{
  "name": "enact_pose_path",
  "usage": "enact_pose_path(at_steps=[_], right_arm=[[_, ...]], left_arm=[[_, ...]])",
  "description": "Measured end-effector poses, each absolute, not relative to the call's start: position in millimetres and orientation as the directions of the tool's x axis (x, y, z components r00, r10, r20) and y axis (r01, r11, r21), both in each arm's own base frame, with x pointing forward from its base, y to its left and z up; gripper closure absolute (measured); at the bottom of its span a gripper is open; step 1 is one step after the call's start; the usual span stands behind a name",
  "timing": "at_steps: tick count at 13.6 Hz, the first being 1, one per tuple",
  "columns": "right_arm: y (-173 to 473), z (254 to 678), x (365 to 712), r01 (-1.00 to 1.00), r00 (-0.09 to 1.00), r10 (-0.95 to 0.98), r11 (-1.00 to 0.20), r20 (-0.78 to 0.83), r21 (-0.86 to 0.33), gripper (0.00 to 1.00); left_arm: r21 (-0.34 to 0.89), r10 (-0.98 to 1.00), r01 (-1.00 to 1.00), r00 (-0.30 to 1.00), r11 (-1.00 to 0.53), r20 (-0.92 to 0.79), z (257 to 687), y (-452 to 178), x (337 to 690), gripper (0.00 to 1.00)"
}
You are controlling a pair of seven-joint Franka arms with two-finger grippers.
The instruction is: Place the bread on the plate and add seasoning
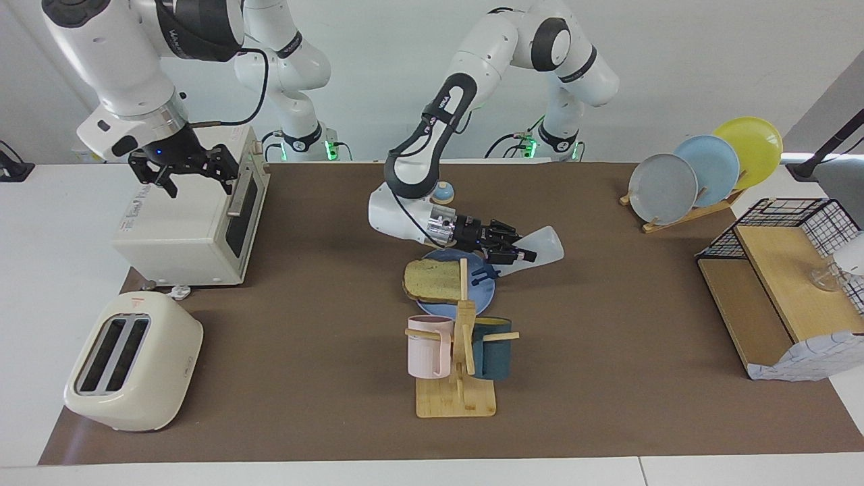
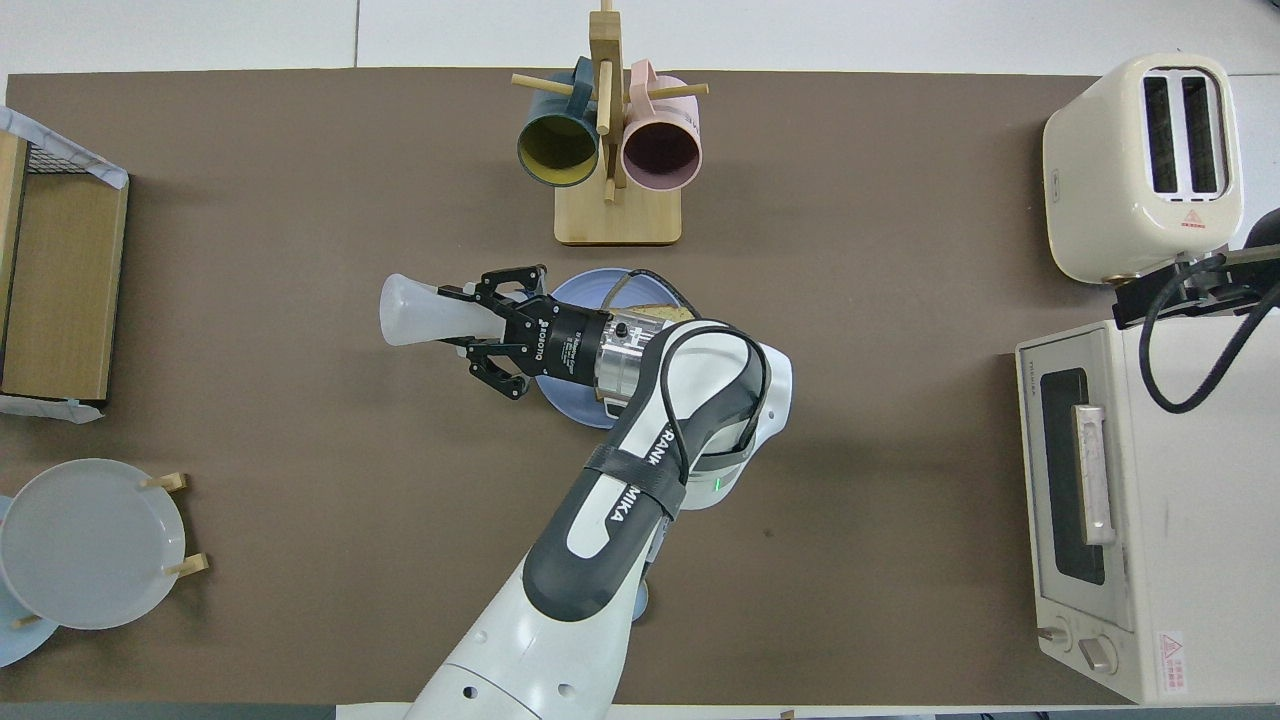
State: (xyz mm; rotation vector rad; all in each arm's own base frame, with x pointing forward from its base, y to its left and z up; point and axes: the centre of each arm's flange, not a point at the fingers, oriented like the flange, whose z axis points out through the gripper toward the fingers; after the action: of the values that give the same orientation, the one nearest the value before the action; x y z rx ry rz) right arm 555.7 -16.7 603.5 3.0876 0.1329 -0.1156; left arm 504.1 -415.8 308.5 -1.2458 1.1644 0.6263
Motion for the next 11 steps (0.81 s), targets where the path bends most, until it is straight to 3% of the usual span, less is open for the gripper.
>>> enact_pose_path(at_steps=[4,8,11], right_arm=[[-17,603,556,0.088,0.994,0.084,-0.995,-0.077,0.046,0.00],[-17,603,556,0.088,0.994,0.084,-0.995,-0.077,0.046,0.00],[-17,603,556,0.088,0.994,0.084,-0.995,-0.077,0.046,0.00]], left_arm=[[-0.386,-0.225,-0.876,0.330,0.290,-0.917,307,-431,491,0.55],[-0.371,-0.259,-0.866,0.293,0.335,-0.920,303,-471,447,0.55],[-0.373,-0.258,-0.867,0.297,0.330,-0.919,304,-469,450,0.55]])
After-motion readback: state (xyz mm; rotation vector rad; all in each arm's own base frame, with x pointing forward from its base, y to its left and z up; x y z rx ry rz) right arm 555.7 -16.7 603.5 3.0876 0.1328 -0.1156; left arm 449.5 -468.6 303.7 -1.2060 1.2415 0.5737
